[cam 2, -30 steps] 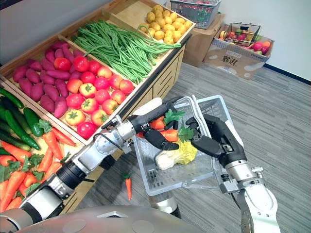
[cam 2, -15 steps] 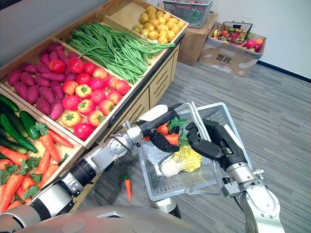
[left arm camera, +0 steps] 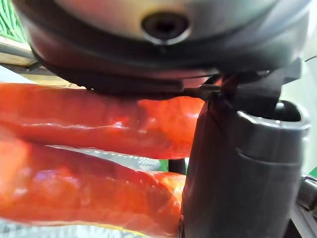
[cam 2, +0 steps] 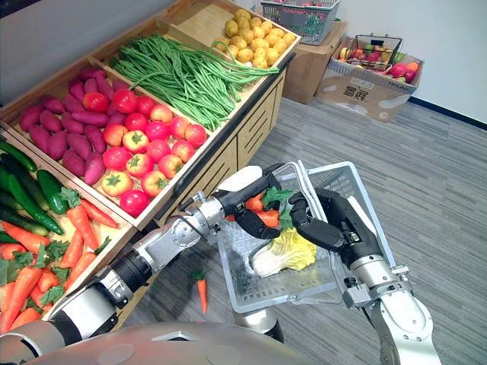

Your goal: Pick vegetable in the basket

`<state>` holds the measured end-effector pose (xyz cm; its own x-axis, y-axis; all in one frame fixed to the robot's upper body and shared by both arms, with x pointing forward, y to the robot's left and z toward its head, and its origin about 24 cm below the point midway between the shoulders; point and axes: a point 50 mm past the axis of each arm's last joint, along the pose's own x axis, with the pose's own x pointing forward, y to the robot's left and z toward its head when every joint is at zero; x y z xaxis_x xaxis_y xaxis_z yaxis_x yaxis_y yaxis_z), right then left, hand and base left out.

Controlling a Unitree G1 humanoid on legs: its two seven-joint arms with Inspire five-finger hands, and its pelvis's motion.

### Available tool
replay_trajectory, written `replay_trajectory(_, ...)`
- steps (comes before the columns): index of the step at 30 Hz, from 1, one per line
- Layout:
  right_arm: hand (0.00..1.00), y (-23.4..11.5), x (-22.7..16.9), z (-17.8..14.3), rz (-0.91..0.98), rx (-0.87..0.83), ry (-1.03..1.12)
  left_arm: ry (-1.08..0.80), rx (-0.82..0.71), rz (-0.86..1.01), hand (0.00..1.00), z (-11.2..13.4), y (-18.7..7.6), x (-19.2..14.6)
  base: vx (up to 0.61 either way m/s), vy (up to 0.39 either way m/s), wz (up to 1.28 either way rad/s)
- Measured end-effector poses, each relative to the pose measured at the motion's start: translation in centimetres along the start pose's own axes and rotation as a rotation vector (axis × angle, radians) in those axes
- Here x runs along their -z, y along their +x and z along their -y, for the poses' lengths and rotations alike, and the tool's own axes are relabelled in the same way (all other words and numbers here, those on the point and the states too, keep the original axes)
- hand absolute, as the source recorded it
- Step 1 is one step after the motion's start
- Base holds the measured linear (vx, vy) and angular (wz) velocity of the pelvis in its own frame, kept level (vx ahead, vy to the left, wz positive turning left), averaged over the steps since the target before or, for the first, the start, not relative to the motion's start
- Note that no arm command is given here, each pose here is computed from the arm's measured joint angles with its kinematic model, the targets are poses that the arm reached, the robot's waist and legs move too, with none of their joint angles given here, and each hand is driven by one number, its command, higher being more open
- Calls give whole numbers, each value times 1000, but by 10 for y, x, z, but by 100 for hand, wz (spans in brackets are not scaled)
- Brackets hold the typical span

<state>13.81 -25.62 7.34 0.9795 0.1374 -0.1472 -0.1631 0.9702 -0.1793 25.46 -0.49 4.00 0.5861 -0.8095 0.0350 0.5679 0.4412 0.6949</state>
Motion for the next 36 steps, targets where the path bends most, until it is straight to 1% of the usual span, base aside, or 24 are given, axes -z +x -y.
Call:
replay_trajectory(3, 0, 0, 1, -1, -5, 6, 3, 1, 3, -7, 0, 3, 1, 1, 7, 20, 3)
replay_trajectory(4, 0, 0, 1, -1, -6, 9, 5, -2, 2, -10, 100, 4, 2, 2, 0, 0, 0)
replay_trajectory(9, 0, -1, 2, -2, -12, 14, 10, -22, -1, -27, 100, 9, 4, 3, 20, 15, 0)
replay_trajectory(11, 0, -1, 3, -2, -12, 20, 13, -28, 12, -78, 100, 13, 2, 12, 31, 20, 0)
replay_trajectory(16, 0, 1, 5, -8, -15, 7, 33, -30, 12, -94, 100, 14, 2, 15, 20, 16, 4)
replay_trajectory(30, 0, 1, 5, -8, -14, 6, 36, -27, 11, -98, 100, 14, 3, 13, 13, 11, 6)
replay_trajectory(36, 0, 1, 3, -8, -4, 7, 30, -46, 8, -99, 100, 10, 5, 8, 6, 7, 3)
